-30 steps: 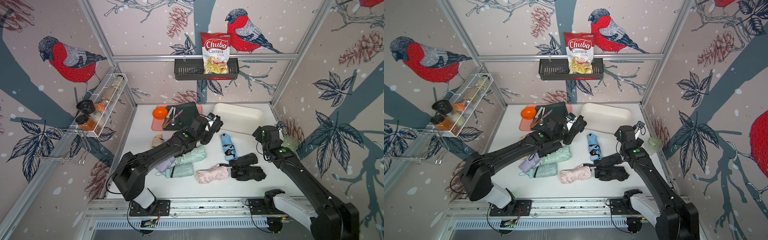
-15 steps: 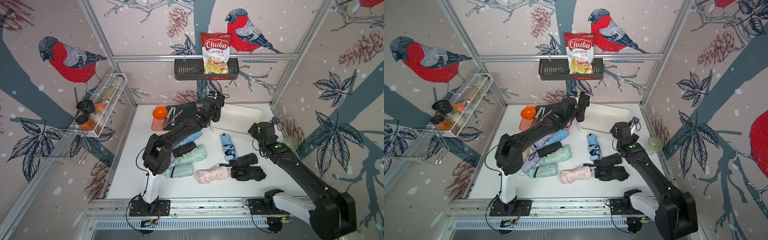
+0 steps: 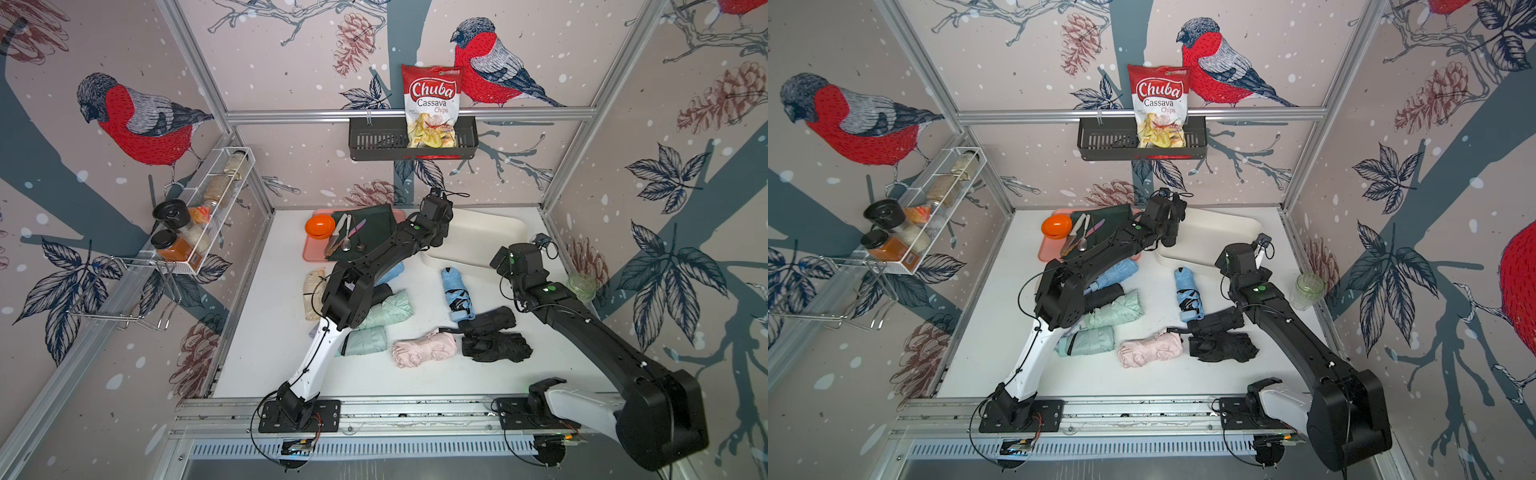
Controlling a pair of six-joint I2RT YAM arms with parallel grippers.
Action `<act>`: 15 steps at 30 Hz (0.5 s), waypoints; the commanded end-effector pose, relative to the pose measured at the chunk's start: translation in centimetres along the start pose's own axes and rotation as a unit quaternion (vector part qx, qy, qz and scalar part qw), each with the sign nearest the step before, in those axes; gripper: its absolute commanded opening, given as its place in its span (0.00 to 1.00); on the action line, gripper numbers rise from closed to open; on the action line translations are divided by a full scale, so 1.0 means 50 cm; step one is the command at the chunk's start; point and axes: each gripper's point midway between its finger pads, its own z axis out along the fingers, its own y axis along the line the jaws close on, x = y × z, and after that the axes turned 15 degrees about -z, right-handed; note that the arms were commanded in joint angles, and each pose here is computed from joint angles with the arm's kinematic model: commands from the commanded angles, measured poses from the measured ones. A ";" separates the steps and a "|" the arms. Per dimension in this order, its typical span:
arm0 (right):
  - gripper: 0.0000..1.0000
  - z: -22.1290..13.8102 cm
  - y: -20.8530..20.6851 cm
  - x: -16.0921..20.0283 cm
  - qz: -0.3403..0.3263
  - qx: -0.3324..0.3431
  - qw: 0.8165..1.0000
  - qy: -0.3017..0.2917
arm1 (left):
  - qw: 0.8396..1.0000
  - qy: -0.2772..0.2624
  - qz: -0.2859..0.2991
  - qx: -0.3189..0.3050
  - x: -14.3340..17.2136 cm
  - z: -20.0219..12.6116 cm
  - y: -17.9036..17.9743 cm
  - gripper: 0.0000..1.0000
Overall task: Put the umbrella into the storage box
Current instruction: Place the umbrella in the storage box.
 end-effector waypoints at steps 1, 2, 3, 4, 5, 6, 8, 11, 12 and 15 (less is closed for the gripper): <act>1.00 0.002 0.007 -0.013 0.003 -0.004 1.000 -0.011 | 0.999 -0.010 0.018 -0.027 -0.008 0.009 0.020 0.00; 1.00 0.003 0.008 -0.013 0.003 -0.005 1.000 -0.010 | 0.999 -0.006 0.022 -0.034 -0.001 0.013 0.027 0.00; 1.00 0.005 0.009 -0.011 0.002 -0.005 1.000 -0.009 | 0.999 -0.003 0.022 -0.042 0.005 0.016 0.034 0.00; 1.00 0.005 0.010 -0.012 0.002 -0.006 1.000 -0.008 | 0.999 0.002 0.023 -0.048 0.012 0.020 0.042 0.00; 1.00 0.008 0.011 -0.010 0.001 -0.005 1.000 -0.007 | 0.998 0.007 0.024 -0.056 0.021 0.021 0.049 0.00; 1.00 0.009 0.011 -0.010 0.000 -0.004 1.000 -0.006 | 0.998 0.012 0.023 -0.064 0.029 0.023 0.057 0.00; 1.00 0.011 0.013 -0.009 -0.001 -0.004 1.000 -0.004 | 0.996 0.022 0.020 -0.078 0.045 0.025 0.072 0.00; 1.00 0.015 0.015 -0.009 -0.003 -0.003 1.000 0.000 | 0.994 0.032 0.017 -0.100 0.067 0.023 0.096 0.00; 1.00 0.016 0.015 -0.009 -0.004 -0.004 1.000 0.001 | 0.993 0.036 0.015 -0.108 0.074 0.020 0.104 0.00; 1.00 0.019 0.018 -0.008 -0.005 -0.004 1.000 0.003 | 0.991 0.041 0.005 -0.125 0.086 0.009 0.123 0.00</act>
